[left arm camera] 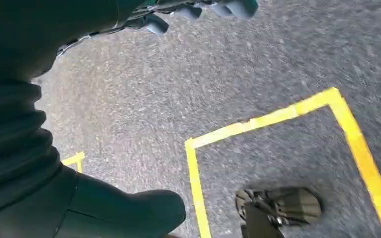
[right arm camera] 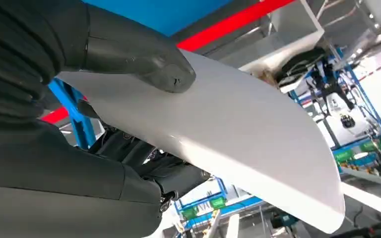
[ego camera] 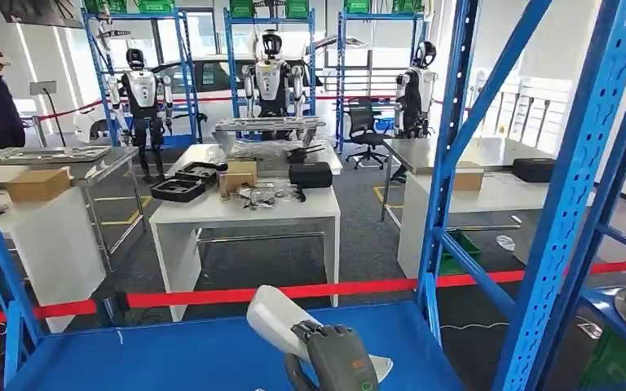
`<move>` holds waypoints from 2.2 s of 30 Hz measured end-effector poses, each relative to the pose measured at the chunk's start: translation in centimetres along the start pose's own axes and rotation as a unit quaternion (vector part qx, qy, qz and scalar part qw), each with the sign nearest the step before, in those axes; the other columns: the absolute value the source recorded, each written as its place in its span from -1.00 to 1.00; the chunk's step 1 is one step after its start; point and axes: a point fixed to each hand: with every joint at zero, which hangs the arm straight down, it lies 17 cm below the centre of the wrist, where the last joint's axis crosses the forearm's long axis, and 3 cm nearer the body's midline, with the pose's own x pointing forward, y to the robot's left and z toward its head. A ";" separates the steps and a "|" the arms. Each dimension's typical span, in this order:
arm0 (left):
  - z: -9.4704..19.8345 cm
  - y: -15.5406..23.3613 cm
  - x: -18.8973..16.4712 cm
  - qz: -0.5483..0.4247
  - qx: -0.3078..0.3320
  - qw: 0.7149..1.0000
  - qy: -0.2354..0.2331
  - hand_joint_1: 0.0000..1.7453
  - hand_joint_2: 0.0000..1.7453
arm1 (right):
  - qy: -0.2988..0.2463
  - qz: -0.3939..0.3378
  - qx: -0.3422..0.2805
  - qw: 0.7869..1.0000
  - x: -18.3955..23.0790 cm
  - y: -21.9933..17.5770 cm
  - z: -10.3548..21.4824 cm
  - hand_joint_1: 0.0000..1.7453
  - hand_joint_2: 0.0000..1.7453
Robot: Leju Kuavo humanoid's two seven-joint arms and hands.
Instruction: Take the parts from the cabinet and place them on the table.
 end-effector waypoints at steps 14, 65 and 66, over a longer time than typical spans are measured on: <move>0.0 -0.1 0.0 0.000 -0.001 1.000 -0.001 -1.00 1.00 | 0.002 0.001 0.010 1.000 -0.2 0.7 0.1 1.00 1.00; 0.0 0.2 -1.0 -0.010 0.002 1.000 0.003 -1.00 1.00 | 0.027 -0.003 0.029 0.999 -0.7 2.5 1.0 1.00 1.00; 0.0 0.1 -1.0 -0.010 0.002 1.000 0.003 -1.00 1.00 | 0.028 -0.003 0.030 0.999 -0.7 2.5 1.1 1.00 1.00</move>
